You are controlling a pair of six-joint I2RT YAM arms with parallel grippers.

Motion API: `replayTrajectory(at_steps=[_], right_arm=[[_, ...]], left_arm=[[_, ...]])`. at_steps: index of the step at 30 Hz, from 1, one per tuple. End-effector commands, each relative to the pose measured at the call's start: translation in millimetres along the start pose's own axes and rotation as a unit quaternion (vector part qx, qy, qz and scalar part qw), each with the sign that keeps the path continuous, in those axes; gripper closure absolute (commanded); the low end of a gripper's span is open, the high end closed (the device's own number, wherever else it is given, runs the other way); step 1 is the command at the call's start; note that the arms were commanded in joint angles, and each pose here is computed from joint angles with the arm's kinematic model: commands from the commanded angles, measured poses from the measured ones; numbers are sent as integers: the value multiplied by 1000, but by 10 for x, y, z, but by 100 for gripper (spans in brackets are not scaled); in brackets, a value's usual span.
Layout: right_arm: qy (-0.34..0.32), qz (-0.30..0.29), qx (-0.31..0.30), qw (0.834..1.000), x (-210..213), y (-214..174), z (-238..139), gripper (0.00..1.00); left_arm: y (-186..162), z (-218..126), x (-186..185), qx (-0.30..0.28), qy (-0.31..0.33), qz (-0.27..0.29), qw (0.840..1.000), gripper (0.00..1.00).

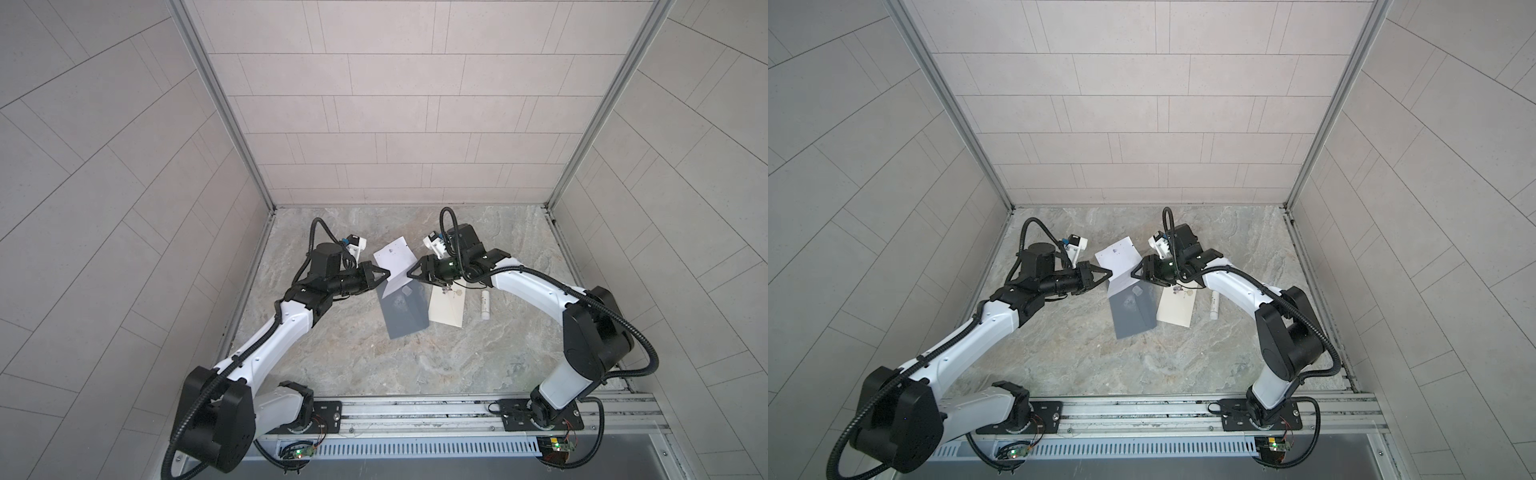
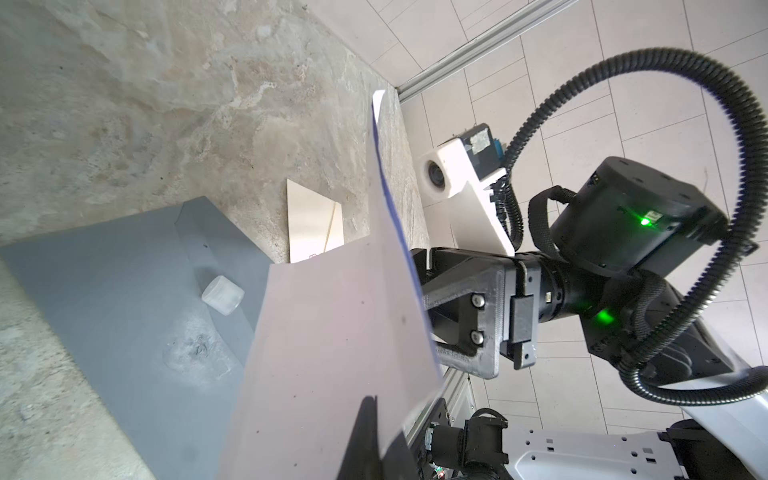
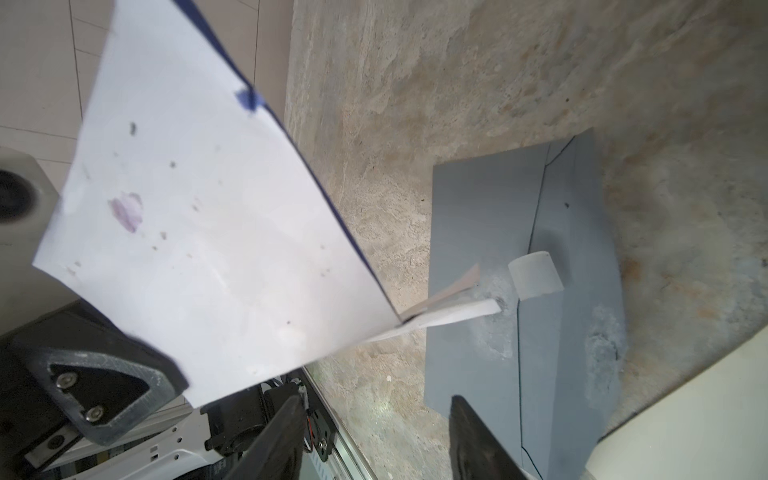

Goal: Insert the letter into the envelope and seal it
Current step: 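Raise the white letter off the grey envelope with both grippers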

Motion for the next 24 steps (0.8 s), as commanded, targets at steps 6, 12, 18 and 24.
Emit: replayTrajectory(at_steps=[6,12,18,24], right_arm=[[74,8,-56,996,224,129,-59,44],[83,4,-69,994,277,131,-122,44],[48,14,-103,993,178,117,-286,45],[33,2,-120,992,191,78,-405,46]], left_arm=[[11,30,-51,-22,-22,4,1000,100],[-5,50,-12,-21,-18,-3,1000,100],[17,84,26,-26,-8,-10,1000,100],[51,113,26,-29,-10,-13,999,100]])
Point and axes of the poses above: each gripper's point midway between its finger pads, its own z axis out along the fingers, its own x axis along the line the jaws close on, y = z × x, the point moved 10 cm from there along -z, back along the fingers, and after that the axes turned 4 degrees about z, right-handed, at the moved point
